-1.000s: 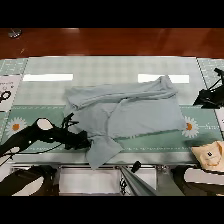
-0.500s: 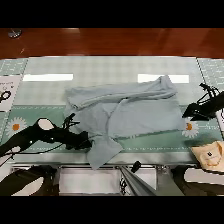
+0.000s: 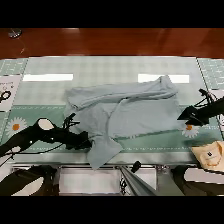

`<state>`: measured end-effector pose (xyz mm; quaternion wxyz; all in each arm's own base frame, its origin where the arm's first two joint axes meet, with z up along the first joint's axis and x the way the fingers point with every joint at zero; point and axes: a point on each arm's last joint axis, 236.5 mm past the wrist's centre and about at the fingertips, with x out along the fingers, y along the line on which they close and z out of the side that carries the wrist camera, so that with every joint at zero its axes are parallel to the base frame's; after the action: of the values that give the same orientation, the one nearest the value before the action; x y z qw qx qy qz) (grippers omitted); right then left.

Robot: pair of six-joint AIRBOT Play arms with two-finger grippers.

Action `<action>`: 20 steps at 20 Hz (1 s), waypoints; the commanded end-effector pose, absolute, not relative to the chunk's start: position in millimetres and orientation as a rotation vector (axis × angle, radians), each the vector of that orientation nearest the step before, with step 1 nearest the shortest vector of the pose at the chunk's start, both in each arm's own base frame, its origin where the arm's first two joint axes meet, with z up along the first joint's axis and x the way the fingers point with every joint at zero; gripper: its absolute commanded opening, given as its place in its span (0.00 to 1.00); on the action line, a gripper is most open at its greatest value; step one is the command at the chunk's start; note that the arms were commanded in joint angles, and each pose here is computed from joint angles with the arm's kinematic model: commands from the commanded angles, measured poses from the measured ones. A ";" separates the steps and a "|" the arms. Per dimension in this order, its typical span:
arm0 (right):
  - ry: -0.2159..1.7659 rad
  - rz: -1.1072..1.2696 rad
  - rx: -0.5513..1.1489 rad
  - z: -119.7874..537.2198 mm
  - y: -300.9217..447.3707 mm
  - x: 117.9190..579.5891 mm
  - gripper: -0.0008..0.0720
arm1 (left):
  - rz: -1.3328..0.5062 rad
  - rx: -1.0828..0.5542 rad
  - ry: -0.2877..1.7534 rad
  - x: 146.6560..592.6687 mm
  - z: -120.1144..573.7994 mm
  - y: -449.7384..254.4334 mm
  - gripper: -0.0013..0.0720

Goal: Fold the shirts.

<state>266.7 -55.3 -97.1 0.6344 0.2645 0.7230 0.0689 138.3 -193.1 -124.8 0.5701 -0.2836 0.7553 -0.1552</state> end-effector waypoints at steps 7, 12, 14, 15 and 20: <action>1.624 0.158 0.692 -112.3 -37.8 263.6 0.10 | -0.356 -0.608 1.761 140.2 -130.6 -185.1 0.05; 1.270 0.173 0.684 -46.8 -48.6 345.9 0.05 | -0.449 -0.553 1.549 198.3 -86.6 -190.9 0.05; 1.131 0.171 0.669 -7.5 -54.0 383.7 0.05 | -0.484 -0.541 1.369 245.6 -43.9 -186.9 0.05; 1.113 0.175 0.590 2.8 -53.4 395.6 0.05 | -0.469 -0.552 1.249 277.4 -15.8 -179.8 0.05; 0.895 0.040 0.428 29.5 -49.0 473.1 0.05 | -0.369 -0.596 0.981 373.5 50.3 -138.1 0.05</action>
<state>425.7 -46.7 4.8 0.8333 0.2288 0.5000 0.0572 328.6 -160.8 14.9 0.7888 -0.2688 0.5182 -0.1924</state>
